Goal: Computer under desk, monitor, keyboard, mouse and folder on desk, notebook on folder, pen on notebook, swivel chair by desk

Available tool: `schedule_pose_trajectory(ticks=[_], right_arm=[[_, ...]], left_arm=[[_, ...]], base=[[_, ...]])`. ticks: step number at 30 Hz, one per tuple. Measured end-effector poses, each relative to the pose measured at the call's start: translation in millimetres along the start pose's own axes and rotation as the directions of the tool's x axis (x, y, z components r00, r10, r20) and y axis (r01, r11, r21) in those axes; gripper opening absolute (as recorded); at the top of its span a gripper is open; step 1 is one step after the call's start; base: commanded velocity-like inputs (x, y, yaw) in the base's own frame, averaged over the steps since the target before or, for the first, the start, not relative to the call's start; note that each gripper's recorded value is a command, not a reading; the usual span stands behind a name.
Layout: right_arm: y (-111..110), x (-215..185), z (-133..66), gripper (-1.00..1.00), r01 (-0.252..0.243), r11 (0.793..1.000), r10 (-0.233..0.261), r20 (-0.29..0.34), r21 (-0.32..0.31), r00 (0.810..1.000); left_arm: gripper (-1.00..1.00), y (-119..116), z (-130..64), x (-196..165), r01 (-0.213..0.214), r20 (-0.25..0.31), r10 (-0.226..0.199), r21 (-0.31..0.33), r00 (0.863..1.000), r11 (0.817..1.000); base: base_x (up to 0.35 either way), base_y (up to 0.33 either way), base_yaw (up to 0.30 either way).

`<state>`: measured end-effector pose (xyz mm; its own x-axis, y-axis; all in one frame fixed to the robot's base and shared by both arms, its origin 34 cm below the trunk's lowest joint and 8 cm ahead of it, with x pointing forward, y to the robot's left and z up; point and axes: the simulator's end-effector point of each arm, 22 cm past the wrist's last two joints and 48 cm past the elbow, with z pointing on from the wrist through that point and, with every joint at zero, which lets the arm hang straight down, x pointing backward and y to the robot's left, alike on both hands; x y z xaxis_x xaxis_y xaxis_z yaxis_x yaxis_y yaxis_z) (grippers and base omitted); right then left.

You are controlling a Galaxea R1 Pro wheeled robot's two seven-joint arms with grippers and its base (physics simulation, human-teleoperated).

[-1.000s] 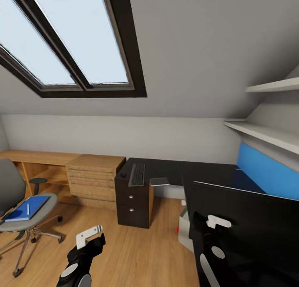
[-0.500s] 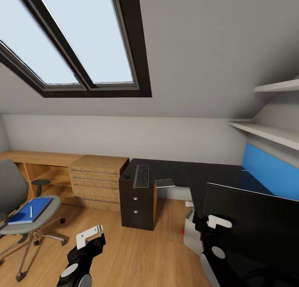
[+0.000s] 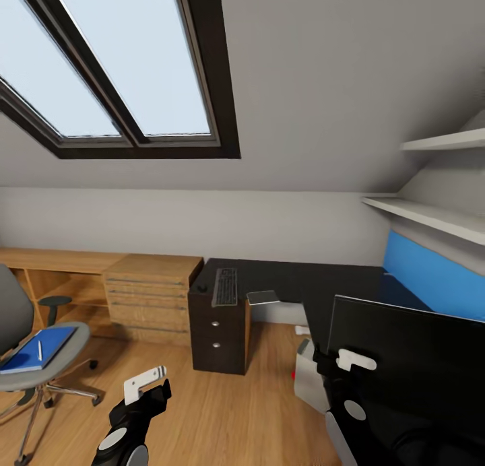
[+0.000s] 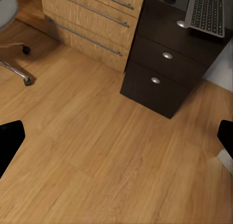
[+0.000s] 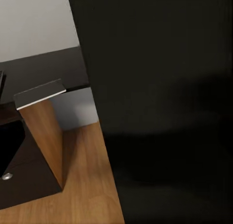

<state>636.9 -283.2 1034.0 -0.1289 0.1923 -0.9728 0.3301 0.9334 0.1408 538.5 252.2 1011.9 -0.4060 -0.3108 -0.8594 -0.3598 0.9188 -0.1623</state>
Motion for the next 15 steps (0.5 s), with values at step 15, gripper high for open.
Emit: schedule_pose_trajectory(ticks=[15], right_arm=[[-12,-4,1.6,1.0,-0.016,1.0,0.016,0.003,0.025,1.0]], left_arm=[[1.0,-18,-6.5,4,-0.031,-0.002,0.032,0.039,1.0,0.999]], base=[[0.03,0.174,-0.265]])
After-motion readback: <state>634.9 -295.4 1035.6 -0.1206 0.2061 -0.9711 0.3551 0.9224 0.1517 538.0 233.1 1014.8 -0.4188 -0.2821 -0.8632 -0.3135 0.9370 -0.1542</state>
